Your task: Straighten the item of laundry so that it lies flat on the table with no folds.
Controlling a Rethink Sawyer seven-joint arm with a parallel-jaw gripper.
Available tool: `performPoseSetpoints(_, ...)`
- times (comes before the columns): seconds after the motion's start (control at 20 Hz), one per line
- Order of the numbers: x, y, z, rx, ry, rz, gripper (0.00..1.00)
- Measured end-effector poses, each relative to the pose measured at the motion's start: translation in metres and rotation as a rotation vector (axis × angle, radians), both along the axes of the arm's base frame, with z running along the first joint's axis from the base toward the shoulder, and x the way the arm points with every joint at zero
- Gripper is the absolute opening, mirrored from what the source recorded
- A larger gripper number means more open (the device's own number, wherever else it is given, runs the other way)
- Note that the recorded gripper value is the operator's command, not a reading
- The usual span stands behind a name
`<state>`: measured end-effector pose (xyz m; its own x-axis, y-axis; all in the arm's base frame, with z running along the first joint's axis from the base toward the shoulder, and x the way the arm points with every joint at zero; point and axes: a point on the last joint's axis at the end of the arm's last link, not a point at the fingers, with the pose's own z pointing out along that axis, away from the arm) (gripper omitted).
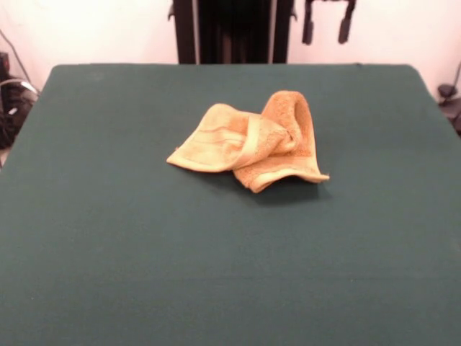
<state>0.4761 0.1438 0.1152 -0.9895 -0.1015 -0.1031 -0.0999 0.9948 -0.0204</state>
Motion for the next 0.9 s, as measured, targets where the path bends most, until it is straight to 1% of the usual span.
performPoseSetpoints(0.2, -0.022, -0.008, -0.024, 0.000, -0.002, -0.040, 1.00)
performPoseSetpoints(0.35, -0.030, -0.014, -0.033, -0.001, 0.014, -0.057, 1.00)
performPoseSetpoints(0.4, -0.035, -0.016, -0.041, -0.001, 0.025, -0.064, 1.00)
performPoseSetpoints(0.75, -0.044, -0.017, -0.058, -0.002, 0.056, -0.067, 1.00)
performPoseSetpoints(0.9, -0.045, -0.018, -0.058, -0.003, 0.058, -0.067, 1.00)
